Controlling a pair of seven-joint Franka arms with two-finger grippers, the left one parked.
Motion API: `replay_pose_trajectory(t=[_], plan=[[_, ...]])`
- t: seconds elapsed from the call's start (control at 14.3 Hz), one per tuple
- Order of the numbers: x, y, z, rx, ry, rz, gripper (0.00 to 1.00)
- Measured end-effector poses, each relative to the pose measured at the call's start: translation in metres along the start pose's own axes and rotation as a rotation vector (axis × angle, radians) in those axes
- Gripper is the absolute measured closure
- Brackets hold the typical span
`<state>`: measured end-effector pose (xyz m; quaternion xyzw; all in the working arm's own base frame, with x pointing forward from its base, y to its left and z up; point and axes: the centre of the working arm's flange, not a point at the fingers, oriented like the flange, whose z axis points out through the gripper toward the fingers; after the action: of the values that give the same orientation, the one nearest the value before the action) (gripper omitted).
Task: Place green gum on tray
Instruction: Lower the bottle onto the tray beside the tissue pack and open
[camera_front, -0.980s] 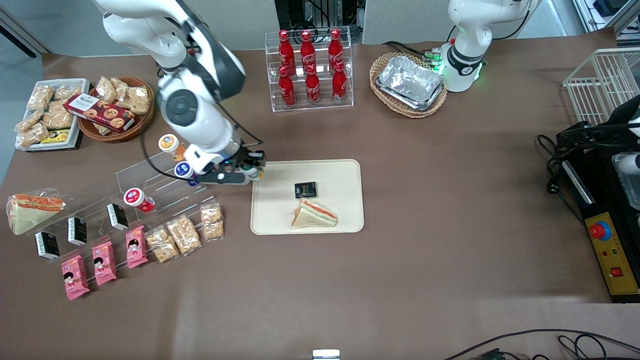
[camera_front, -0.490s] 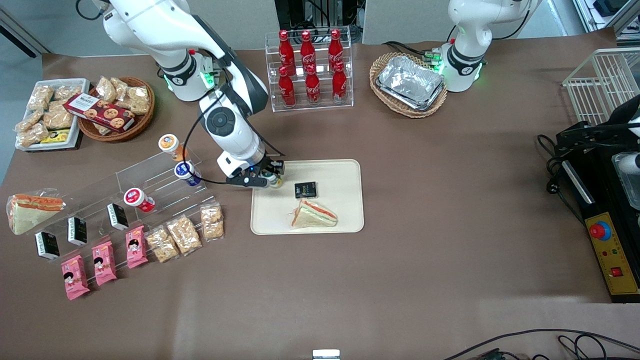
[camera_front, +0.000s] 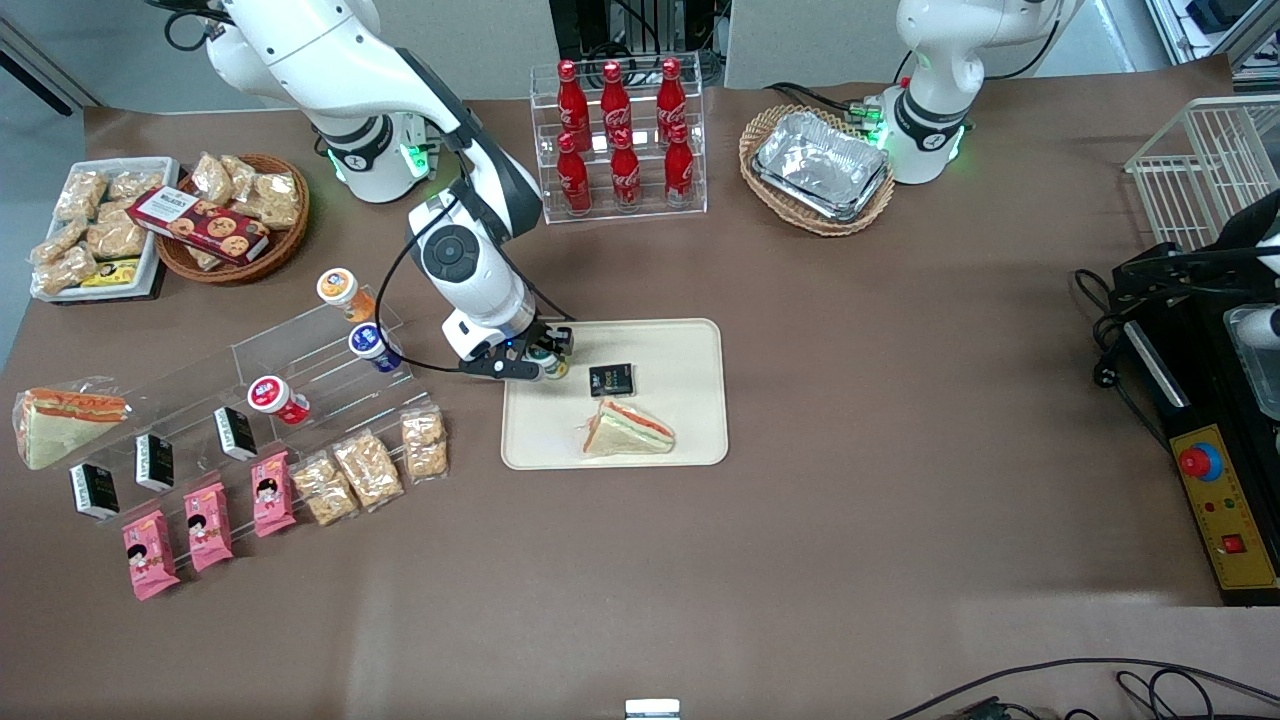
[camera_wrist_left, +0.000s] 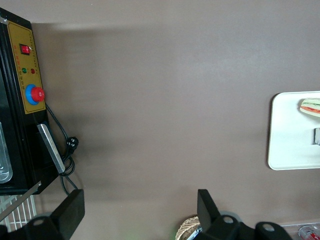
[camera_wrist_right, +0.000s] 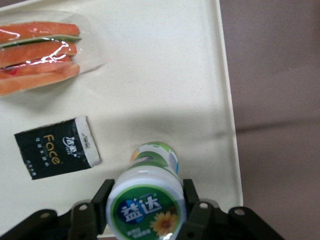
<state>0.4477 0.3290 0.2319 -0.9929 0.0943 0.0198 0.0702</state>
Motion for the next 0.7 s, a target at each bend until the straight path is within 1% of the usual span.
replay_pose_trajectory(t=[0.07,0.14,0.28,0.35,0.49,0.56,0.7], plan=[[0.000,0.000,0.002,0.000,0.000,0.006,0.33],[0.000,0.000,0.003,0.001,0.001,0.012,0.22],[0.002,-0.001,0.001,0.005,0.007,0.022,0.06],[0.005,-0.001,-0.003,0.010,0.014,0.026,0.01],[0.019,0.004,-0.020,0.023,0.036,0.048,0.01],[0.032,0.012,-0.036,0.021,0.041,0.063,0.01],[0.060,0.039,-0.084,0.007,0.029,0.048,0.01]])
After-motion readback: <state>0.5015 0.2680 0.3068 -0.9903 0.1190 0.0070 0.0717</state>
